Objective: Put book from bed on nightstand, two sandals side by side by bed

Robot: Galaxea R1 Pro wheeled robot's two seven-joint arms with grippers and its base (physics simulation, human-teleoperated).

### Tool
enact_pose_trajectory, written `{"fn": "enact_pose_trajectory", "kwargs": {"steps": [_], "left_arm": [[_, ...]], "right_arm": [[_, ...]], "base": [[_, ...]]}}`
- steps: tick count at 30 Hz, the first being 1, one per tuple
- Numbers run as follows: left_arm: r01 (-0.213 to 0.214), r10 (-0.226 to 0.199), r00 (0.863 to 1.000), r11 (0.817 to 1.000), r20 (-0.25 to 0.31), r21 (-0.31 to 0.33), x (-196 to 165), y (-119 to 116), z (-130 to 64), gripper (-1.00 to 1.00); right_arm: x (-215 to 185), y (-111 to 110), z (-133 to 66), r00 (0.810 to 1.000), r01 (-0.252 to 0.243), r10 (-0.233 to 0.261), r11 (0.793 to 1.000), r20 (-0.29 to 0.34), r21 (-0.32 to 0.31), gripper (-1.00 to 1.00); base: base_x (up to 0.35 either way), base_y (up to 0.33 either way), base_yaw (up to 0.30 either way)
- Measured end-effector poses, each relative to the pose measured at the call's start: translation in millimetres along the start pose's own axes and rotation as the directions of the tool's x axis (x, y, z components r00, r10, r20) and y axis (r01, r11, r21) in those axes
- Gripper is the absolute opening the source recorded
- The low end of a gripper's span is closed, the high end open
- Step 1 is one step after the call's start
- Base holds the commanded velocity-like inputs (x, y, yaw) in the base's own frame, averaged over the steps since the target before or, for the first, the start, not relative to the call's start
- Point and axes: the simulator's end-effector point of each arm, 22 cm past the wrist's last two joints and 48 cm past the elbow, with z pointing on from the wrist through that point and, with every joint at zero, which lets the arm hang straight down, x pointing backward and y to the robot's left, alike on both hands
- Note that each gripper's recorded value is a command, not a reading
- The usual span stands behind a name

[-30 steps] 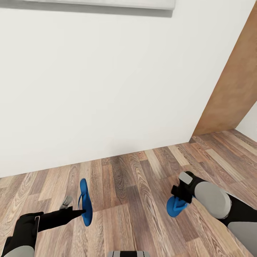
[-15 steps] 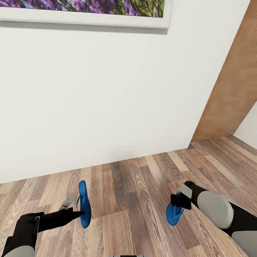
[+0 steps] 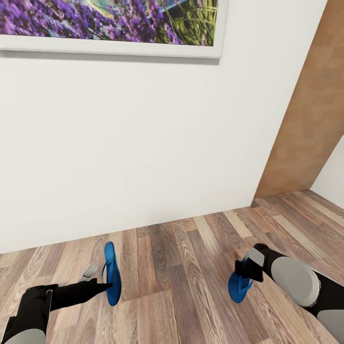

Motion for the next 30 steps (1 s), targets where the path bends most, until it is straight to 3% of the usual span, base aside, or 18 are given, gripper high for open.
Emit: {"fn": "enact_pose_trajectory", "kwargs": {"steps": [5,15,21,30], "left_arm": [[-0.016,0.017,1.0,1.0,0.013,-0.006,-7,-2,-9.4,-1.0],[-0.013,0.013,1.0,1.0,-0.008,0.019,1,-14,-8.3,-1.0],[-0.03,0.03,1.0,0.999,-0.006,0.02,-2,-21,-12.7,-1.0],[-0.059,0.058,0.998,0.998,0.018,0.016,-12,-28,-26.7,-1.0]], "right_arm": [[-3,8,-9.5,1.0,0.008,-0.008,1.0,0.017,-0.011,-1.0],[-10,16,-29.2,0.999,0.013,-0.012,0.999,0.05,-0.03,-1.0],[-4,36,-36.9,0.998,0.021,-0.015,0.995,0.055,-0.096,-1.0],[13,42,-34.4,0.996,0.023,-0.009,0.988,0.086,-0.155,-1.0]], "base": [[0.0,0.0,0.0],[0.0,0.0,0.0],[0.0,0.0,0.0],[0.0,0.0,0.0]]}}
